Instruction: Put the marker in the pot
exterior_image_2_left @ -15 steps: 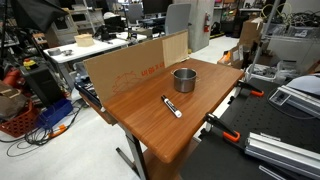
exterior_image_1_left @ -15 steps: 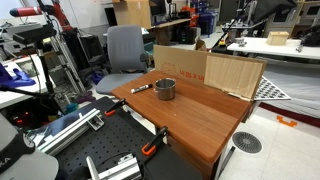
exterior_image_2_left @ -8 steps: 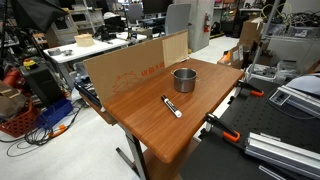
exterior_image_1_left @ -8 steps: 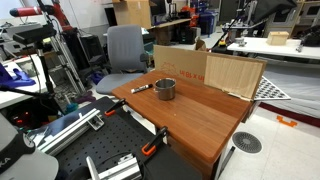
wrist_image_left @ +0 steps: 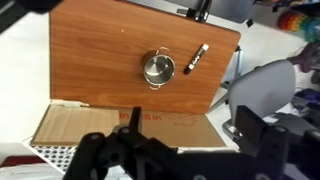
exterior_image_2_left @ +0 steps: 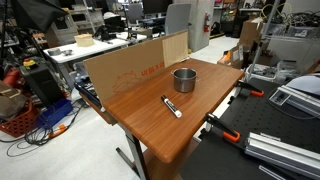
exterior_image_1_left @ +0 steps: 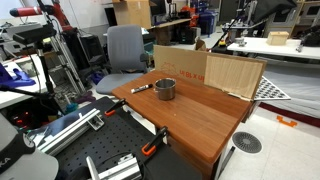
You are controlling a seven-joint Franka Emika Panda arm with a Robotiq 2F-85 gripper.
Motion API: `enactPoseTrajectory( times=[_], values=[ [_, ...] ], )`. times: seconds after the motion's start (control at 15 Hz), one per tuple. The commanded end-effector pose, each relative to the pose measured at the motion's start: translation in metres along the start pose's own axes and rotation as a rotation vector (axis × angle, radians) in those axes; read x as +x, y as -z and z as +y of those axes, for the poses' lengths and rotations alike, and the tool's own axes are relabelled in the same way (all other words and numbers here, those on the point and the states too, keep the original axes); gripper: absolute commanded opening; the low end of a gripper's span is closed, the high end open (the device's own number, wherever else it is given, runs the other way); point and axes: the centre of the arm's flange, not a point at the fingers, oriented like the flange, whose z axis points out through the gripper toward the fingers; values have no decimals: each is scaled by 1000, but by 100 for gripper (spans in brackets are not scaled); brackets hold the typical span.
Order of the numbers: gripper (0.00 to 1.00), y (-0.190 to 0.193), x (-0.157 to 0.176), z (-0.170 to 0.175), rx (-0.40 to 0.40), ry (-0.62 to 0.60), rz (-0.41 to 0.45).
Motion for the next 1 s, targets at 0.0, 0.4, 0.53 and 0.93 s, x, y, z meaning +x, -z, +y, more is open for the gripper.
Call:
enactPoseTrajectory(
  times=[0.0, 0.4, 0.53, 0.93],
  values=[
    [100, -18, 9, 1, 37, -13, -16],
    [100, -71, 28, 0, 120, -69, -83],
    [100, -88, 34, -2, 134, -81, -108],
    [100, -142, 54, -10, 131, -159, -212]
  ],
)
